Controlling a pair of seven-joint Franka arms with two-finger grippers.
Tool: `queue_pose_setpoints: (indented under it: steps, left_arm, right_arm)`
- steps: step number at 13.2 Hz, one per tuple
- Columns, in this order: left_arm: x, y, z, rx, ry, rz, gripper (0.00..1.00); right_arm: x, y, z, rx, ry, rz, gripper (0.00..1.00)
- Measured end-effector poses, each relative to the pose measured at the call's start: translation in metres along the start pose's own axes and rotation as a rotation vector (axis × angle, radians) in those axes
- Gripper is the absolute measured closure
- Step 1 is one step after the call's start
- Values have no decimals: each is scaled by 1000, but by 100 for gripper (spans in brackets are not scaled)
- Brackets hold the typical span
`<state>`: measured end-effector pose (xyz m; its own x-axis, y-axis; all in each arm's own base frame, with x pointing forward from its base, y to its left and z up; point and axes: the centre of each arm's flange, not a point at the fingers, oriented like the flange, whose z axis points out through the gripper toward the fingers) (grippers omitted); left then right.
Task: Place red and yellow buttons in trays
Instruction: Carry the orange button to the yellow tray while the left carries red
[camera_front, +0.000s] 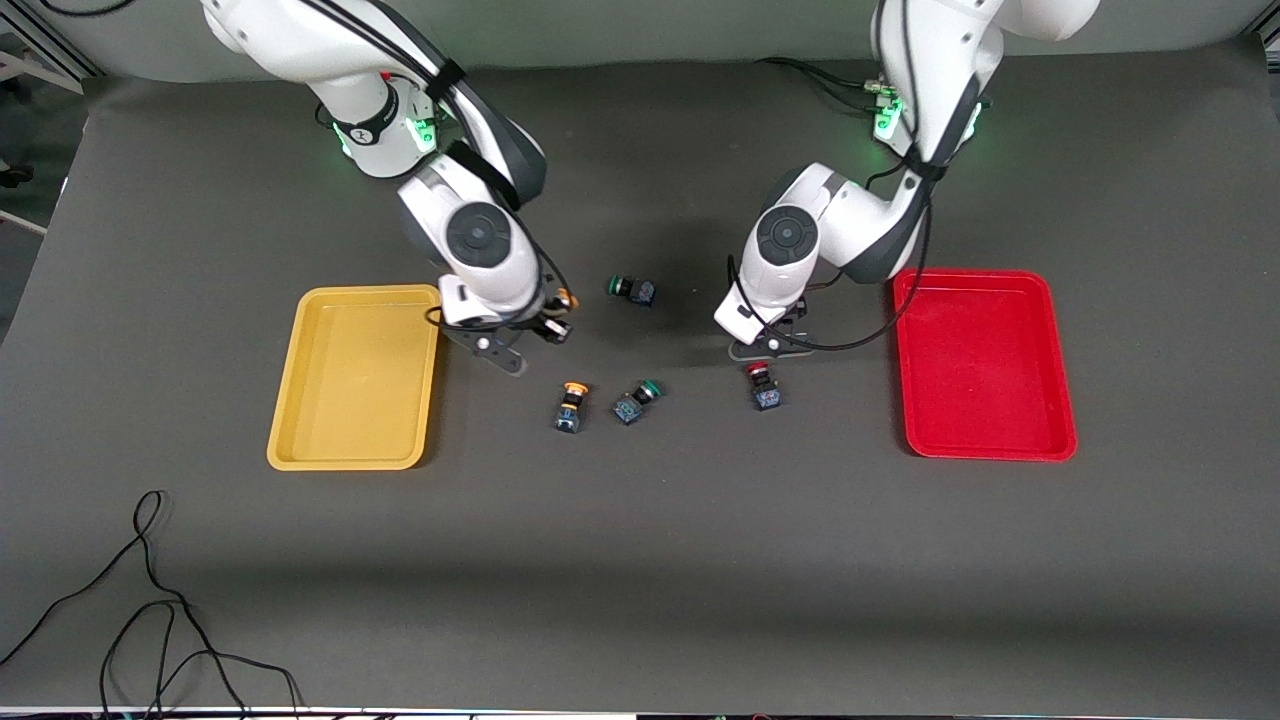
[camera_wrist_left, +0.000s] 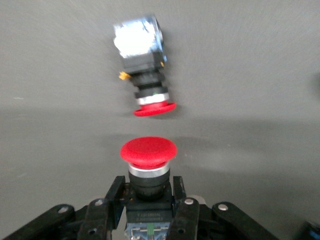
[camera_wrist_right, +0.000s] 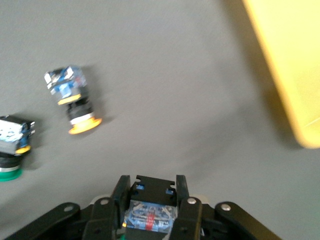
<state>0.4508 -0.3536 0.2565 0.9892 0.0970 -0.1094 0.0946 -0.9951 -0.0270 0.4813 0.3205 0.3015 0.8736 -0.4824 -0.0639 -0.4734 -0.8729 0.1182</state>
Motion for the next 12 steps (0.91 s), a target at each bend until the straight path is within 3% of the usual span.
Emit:
queue_pose_setpoints:
  steps: [3, 6, 8, 10, 12]
  left_arm:
    - [14, -24, -97, 8, -20, -22, 57]
    - [42, -99, -139, 11, -51, -14, 57]
    - [72, -185, -142, 9, -78, 4, 57]
    - [91, -269, -126, 28, -93, 35, 57]
    - [98, -314, -92, 24, -40, 63, 57]
  right_arm:
    - [67, 90, -5, -48, 22, -140, 59]
    - [129, 192, 0, -66, -16, -247, 59]
    - [150, 244, 16, -66, -54, -293, 59]
    - [154, 262, 35, -54, -50, -311, 59]
    - [148, 257, 58, -42, -26, -327, 59]
